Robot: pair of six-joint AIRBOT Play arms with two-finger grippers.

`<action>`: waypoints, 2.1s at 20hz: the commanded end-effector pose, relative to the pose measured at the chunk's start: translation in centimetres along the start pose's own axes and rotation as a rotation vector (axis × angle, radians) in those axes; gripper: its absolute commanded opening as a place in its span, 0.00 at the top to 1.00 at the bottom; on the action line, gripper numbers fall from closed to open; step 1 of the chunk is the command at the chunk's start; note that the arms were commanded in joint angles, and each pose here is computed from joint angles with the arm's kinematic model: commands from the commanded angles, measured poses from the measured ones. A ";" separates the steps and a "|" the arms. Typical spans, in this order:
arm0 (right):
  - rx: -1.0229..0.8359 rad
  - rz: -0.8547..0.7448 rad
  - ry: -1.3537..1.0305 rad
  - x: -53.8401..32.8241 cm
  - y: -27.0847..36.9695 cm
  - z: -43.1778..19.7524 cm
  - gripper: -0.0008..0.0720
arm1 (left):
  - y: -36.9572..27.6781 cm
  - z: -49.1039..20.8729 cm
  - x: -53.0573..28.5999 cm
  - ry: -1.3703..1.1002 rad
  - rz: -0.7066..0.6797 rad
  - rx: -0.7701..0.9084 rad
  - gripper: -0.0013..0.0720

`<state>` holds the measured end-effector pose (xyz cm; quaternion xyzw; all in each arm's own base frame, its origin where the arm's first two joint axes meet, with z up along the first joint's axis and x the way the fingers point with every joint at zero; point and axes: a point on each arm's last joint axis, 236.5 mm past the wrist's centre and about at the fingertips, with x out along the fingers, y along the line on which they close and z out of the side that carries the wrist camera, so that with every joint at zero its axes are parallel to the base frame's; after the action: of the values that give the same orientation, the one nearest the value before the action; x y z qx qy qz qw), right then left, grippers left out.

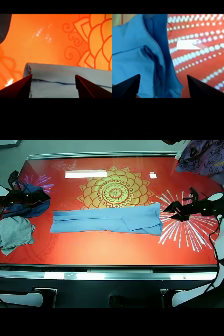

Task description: Fold the clothes and pants, and hang the long-sleeved shirts on hangers.

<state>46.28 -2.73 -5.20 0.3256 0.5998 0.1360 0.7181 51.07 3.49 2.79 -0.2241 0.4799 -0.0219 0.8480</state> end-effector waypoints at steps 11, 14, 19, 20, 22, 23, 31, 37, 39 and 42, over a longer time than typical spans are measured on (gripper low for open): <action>0.063 0.185 0.112 5.5 -0.5 -1.4 0.10 | -0.4 0.0 -0.6 0.008 -0.004 0.009 0.16; 0.008 0.141 0.145 7.6 0.7 -2.1 0.19 | -0.5 -0.1 -0.5 0.010 -0.005 0.009 0.16; -0.058 0.063 0.150 9.1 1.6 -2.4 0.85 | -1.5 -0.4 -0.2 0.018 -0.017 0.024 0.16; -0.071 0.056 0.122 8.4 1.9 -1.9 0.91 | -1.9 -0.6 0.0 0.022 -0.021 0.030 0.16; -0.082 0.018 0.048 5.8 3.0 -0.4 0.95 | -3.6 -1.1 0.5 0.037 -0.057 0.033 0.20; -0.084 -0.010 0.019 4.3 3.6 0.0 0.95 | -4.9 -1.6 1.0 0.050 -0.088 0.031 0.37; -0.152 -0.236 -0.130 -8.2 7.8 0.7 0.95 | -22.0 -11.9 9.8 0.215 -0.347 0.100 0.96; -0.175 -0.273 -0.188 -13.5 11.0 0.6 0.95 | -33.7 -21.5 14.4 0.342 -0.501 0.108 0.96; -0.186 -0.277 -0.210 -15.1 12.1 0.7 0.95 | -37.5 -24.1 14.9 0.380 -0.564 0.113 0.96; -0.194 -0.291 -0.233 -17.1 13.3 0.6 0.95 | -42.2 -27.5 15.8 0.431 -0.620 0.089 0.96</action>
<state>45.99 -2.71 14.27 0.1832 0.5403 0.0586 0.8192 46.33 -42.56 -4.82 -0.2852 0.5464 -0.3215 0.7189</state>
